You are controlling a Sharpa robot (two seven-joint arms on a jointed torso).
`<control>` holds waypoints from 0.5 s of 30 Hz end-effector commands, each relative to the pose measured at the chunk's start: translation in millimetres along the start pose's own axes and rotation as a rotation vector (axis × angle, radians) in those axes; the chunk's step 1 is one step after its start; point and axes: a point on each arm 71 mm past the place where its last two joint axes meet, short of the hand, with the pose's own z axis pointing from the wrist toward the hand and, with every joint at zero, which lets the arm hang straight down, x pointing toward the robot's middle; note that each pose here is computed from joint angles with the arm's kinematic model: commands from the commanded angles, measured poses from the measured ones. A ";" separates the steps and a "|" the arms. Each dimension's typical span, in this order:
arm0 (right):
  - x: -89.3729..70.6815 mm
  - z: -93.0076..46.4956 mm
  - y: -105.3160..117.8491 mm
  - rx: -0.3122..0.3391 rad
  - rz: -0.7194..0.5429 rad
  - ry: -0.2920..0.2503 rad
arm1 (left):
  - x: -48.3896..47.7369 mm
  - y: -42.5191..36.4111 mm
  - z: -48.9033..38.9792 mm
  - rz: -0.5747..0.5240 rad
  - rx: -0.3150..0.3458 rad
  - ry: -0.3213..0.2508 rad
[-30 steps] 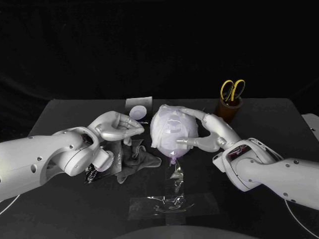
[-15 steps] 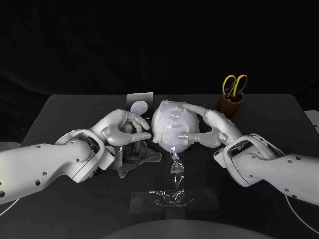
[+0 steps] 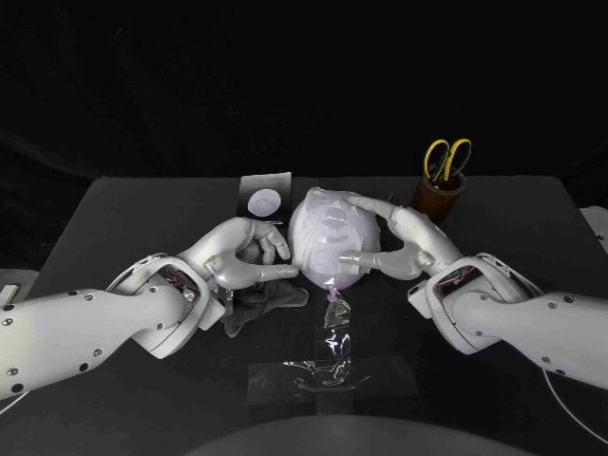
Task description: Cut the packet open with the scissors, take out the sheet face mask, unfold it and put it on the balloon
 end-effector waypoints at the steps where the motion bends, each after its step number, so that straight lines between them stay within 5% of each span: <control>1: 4.9 -2.1 -1.1 0.005 0.003 0.039 | 1.8 -1.3 1.5 0.045 -0.013 -0.009; 15: 5.3 -2.4 -0.7 0.005 0.005 0.041 | 10.4 -1.5 7.8 0.054 -0.069 0.022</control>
